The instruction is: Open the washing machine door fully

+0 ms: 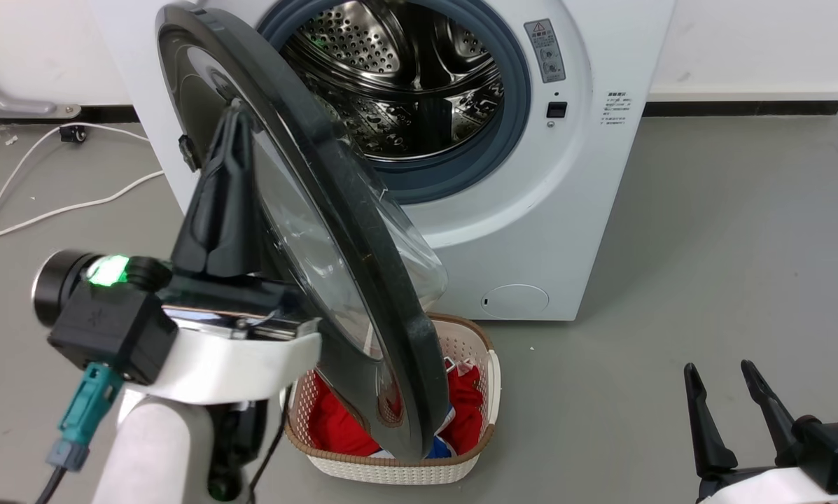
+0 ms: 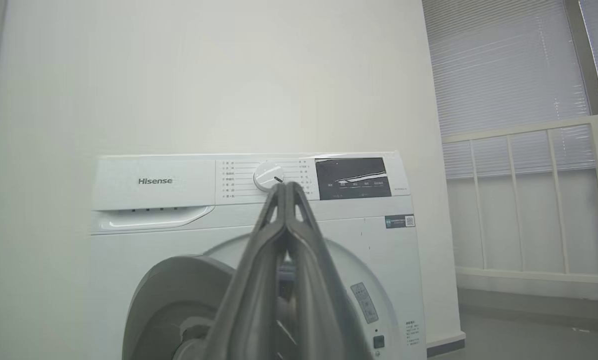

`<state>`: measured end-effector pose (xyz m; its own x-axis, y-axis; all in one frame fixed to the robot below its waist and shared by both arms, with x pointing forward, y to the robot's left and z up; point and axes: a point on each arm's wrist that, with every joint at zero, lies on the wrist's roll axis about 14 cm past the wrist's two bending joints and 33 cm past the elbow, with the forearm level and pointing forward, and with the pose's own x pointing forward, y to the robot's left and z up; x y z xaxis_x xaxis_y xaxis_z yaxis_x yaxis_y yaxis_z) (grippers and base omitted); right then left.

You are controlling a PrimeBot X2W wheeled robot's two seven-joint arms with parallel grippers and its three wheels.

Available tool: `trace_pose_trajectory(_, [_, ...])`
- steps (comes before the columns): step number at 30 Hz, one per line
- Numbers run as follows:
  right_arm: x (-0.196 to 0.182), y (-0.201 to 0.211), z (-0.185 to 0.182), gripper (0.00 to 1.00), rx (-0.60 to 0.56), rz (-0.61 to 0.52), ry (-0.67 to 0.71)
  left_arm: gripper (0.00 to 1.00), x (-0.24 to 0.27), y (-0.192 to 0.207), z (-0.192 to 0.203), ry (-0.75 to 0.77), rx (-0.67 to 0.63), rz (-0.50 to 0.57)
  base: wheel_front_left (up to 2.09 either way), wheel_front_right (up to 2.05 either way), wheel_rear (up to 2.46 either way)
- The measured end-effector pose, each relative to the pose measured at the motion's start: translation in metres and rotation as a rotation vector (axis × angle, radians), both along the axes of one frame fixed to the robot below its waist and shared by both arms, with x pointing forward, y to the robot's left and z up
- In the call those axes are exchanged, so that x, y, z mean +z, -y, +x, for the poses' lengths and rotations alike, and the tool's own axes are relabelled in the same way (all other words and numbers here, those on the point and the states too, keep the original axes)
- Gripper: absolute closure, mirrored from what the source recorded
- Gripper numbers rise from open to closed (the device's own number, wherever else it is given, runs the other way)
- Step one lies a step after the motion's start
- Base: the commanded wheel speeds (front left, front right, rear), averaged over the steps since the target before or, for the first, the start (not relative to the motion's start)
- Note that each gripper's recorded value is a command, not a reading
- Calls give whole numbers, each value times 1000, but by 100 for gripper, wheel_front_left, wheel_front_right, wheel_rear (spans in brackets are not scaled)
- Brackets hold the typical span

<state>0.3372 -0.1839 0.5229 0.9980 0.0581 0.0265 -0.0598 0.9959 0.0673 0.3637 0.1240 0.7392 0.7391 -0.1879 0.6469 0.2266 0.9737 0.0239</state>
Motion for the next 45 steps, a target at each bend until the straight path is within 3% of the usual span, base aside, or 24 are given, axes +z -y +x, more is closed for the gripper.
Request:
trace_pose_trajectory(7, [-3, 3, 1, 0, -7, 2, -10, 100, 28, 48, -23, 82, -165, 8, 0, 0, 0])
trace_pose_trajectory(14, [-5, 1, 2, 0, -3, 7, -19, 100, 17, 102, -41, 22, -363, 51, 0, 0, 0])
trace_pose_trajectory(21, [-7, -2, 5, 0, 8, 16, -28, 100, -28, 147, -61, -150, -533, 113, 0, 0, 0])
trace_pose_trajectory(29, [-15, -4, 9, 0, 15, 23, -55, 100, -108, 173, -69, -446, -624, 179, 0, 0, 0])
trace_pose_trajectory(36, [-23, -5, 11, 0, 18, 26, -77, 100, -164, 168, -60, -638, -584, 205, 0, 0, 0])
trace_pose_trajectory(45, [-28, -1, 9, 0, 4, 36, -90, 100, -194, 135, -27, -723, -419, 159, 0, 0, 0])
